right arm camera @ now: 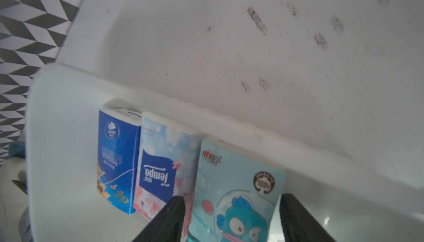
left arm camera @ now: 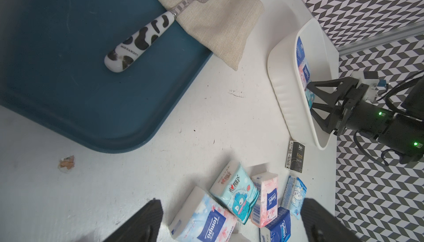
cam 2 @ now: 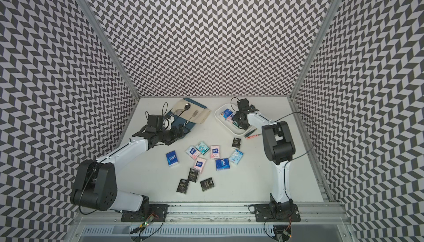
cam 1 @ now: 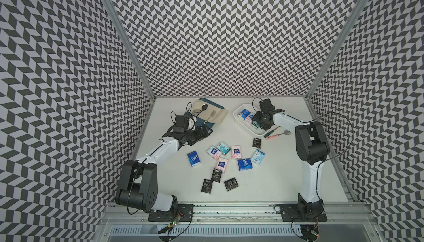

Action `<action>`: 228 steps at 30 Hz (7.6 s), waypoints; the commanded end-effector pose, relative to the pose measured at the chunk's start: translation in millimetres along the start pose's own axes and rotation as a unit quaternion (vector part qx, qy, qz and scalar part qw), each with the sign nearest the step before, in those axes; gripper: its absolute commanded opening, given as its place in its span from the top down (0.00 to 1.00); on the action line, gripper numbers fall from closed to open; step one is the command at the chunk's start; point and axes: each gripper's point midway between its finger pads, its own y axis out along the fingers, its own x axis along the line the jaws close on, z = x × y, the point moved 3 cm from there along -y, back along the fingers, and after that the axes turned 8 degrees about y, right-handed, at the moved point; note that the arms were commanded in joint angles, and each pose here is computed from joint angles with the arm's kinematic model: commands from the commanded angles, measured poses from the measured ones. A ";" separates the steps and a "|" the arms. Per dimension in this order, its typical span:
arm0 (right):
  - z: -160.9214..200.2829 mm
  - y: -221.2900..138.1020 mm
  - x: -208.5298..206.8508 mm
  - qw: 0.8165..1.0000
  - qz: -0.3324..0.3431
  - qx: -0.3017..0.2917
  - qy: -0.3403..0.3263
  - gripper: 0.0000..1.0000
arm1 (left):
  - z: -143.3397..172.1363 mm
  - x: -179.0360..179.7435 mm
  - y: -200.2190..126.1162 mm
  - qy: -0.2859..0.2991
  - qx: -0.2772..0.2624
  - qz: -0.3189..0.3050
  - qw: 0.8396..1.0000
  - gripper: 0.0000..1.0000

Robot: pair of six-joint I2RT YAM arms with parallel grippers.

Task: Put the pocket tissues into the storage box
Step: Place the pocket tissues in the storage box, then move the storage box to the center of the board, then pick up the pocket tissues from the center of the board, then place the pocket tissues in the storage box.

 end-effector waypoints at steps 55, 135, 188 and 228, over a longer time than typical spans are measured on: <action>-25.6 -50.5 -51.5 0.964 0.016 0.027 -0.266 0.85 | -2.7 4.5 4.4 0.017 0.010 -0.020 1.000 0.00; 186.7 -100.5 -139.0 0.935 0.057 0.157 -0.314 0.44 | -17.0 54.8 -42.1 -0.021 -0.049 -0.062 0.997 0.00; 81.9 -27.9 29.5 0.938 0.043 0.065 -0.337 0.57 | -25.4 28.3 -20.7 -0.023 -0.035 -0.012 0.999 0.00; 199.0 -151.9 -26.1 0.867 -0.147 0.186 -0.438 0.29 | -0.7 35.0 -17.9 -0.030 -0.008 -0.026 0.999 0.00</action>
